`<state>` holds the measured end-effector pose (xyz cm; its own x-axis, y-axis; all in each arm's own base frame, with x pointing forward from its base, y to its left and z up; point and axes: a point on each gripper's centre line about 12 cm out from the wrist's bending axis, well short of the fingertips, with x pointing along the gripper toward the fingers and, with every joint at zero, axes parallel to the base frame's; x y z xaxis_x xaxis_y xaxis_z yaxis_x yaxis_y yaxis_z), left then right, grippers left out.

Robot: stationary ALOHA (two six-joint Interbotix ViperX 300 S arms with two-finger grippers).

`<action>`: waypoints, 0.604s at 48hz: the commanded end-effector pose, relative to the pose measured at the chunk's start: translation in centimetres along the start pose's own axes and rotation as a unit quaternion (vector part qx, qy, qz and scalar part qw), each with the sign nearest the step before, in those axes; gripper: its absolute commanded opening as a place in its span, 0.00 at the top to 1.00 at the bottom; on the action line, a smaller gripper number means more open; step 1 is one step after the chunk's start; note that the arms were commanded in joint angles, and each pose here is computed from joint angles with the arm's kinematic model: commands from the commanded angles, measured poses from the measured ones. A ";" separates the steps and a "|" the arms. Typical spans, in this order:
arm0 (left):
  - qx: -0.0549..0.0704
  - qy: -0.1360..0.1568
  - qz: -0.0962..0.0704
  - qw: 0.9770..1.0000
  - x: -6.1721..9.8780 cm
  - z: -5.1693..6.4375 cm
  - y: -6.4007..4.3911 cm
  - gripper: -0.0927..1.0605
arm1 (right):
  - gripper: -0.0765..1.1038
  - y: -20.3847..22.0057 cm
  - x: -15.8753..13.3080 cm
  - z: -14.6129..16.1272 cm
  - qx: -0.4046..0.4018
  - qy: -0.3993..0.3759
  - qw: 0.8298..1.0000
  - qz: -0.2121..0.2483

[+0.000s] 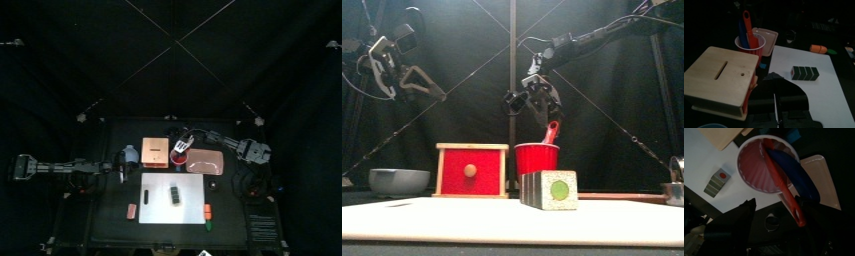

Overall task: Place sushi on board then cut the sushi with the knife then place the pieces on the plate
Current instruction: Pick knife at handle with right hand

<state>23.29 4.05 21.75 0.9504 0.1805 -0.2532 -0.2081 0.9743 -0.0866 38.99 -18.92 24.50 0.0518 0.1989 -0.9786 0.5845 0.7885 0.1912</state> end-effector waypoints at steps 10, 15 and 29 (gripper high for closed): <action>-0.003 -0.007 0.001 1.000 0.1 0.4 0.0 0.93 | 0.30 0.2 -0.9 0.0 -0.006 -0.012 1.000 0.001; -0.002 -0.006 0.001 1.000 0.1 0.4 0.0 0.93 | 0.42 0.2 -0.8 0.0 -0.005 -0.010 1.000 0.001; -0.002 -0.007 0.001 1.000 0.1 0.4 0.0 0.93 | 0.64 0.3 -1.9 -0.3 -0.007 -0.011 1.000 0.004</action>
<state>23.23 4.06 21.63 0.9495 0.1812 -0.2562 -0.2099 0.9737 -0.0891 39.03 -18.83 24.02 0.0279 0.2157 -0.9761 0.5815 0.7907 0.1914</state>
